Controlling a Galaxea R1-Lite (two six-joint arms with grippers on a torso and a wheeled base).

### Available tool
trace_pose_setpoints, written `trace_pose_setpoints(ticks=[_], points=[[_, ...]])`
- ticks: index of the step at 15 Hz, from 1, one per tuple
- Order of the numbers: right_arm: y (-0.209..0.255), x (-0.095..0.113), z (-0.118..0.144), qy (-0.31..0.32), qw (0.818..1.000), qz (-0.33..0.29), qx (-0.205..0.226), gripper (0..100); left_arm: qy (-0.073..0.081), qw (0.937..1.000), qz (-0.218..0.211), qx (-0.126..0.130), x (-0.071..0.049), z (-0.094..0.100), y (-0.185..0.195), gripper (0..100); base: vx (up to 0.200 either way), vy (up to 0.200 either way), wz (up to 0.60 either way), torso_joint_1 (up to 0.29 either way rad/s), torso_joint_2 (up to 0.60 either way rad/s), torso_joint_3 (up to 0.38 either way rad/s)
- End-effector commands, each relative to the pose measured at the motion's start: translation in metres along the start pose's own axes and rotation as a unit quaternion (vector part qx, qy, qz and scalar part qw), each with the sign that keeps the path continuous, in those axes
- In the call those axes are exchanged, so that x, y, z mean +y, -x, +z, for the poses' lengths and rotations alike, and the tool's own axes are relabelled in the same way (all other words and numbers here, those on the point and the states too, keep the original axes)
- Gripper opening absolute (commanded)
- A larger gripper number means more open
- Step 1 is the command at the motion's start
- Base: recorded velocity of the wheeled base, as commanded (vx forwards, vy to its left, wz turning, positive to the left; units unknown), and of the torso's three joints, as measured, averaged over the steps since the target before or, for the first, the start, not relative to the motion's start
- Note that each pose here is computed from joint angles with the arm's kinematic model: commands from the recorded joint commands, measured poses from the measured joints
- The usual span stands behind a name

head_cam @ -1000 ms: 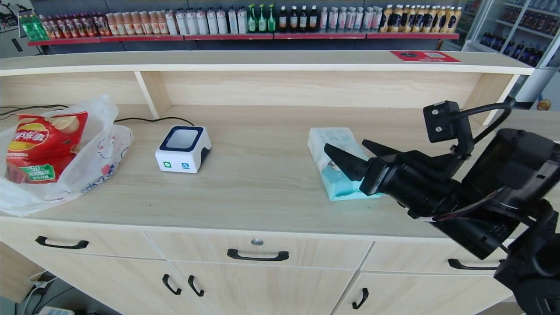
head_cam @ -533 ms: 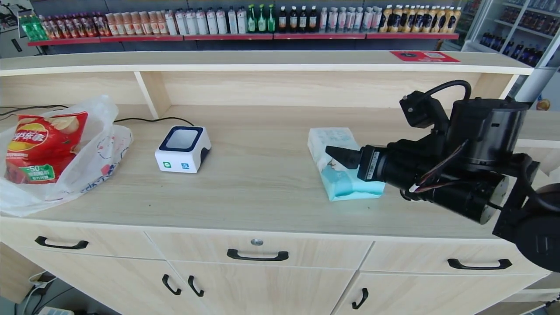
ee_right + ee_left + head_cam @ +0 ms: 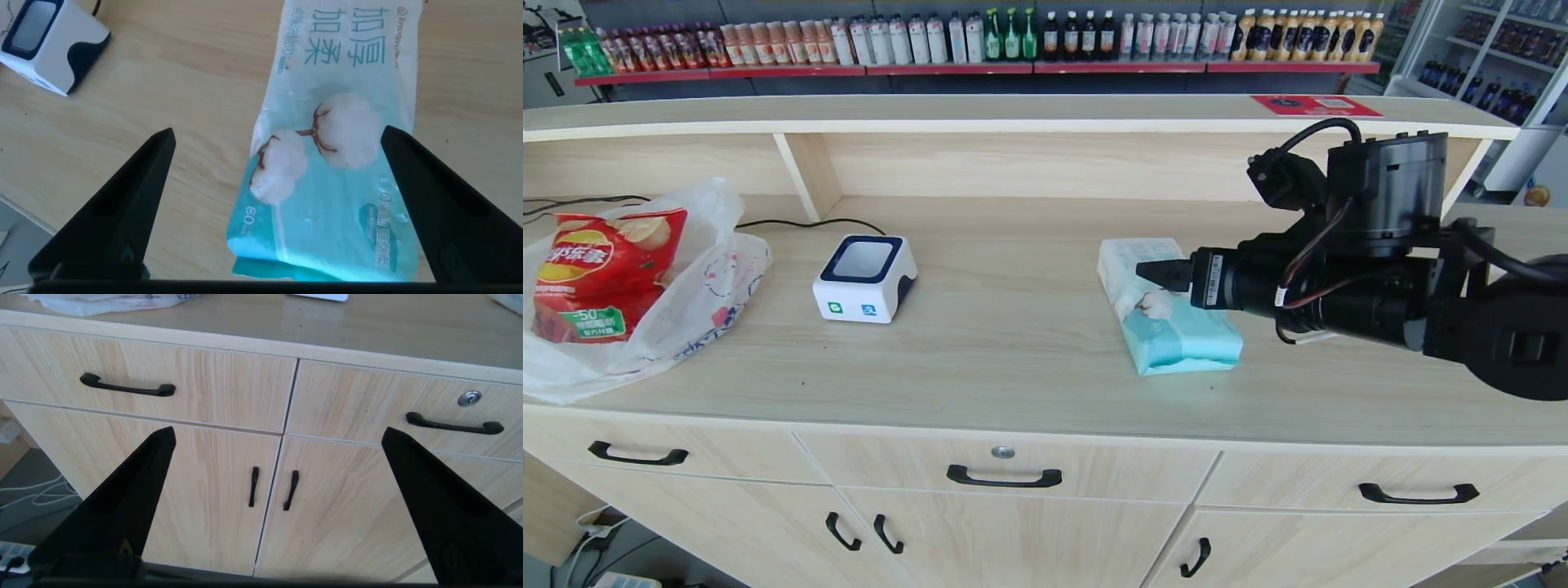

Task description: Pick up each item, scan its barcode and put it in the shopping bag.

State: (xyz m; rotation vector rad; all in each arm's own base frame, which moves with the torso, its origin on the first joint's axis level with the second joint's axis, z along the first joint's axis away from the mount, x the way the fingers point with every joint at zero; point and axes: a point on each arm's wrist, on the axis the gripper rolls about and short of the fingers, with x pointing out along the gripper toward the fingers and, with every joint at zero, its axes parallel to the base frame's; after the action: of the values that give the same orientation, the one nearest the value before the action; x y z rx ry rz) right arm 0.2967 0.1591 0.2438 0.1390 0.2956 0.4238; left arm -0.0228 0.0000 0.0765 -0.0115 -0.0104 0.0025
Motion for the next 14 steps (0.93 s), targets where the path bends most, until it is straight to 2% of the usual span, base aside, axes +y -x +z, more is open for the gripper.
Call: trace_pose_setpoints(ticks=[1, 6, 10, 14], points=[[-0.016, -0.013, -0.001, 0.012, 1.0, -0.006, 0.019, 100, 0.0, 1.0, 0.0, -0.001, 0.0, 0.0, 0.0, 100, 0.0, 0.0, 0.0, 0.0, 0.0, 0.0], [-0.024, -0.013, 0.009, 0.058, 0.995, 0.005, 0.076, 100, -0.001, 1.0, 0.0, -0.002, 0.0, 0.0, 0.0, 100, 0.0, 0.0, 0.0, 0.0, 0.0, 0.0], [-0.036, -0.023, 0.004, 0.066, 0.993, -0.008, 0.098, 100, -0.001, 1.0, 0.0, -0.002, 0.0, 0.001, 0.0, 100, 0.0, 0.0, 0.0, 0.0, 0.0, 0.0], [-0.043, -0.023, 0.0, 0.078, 0.991, -0.006, 0.106, 100, -0.001, 1.0, 0.0, -0.002, 0.0, 0.0, 0.0, 100, 0.0, 0.0, 0.0, 0.0, 0.0, 0.0]])
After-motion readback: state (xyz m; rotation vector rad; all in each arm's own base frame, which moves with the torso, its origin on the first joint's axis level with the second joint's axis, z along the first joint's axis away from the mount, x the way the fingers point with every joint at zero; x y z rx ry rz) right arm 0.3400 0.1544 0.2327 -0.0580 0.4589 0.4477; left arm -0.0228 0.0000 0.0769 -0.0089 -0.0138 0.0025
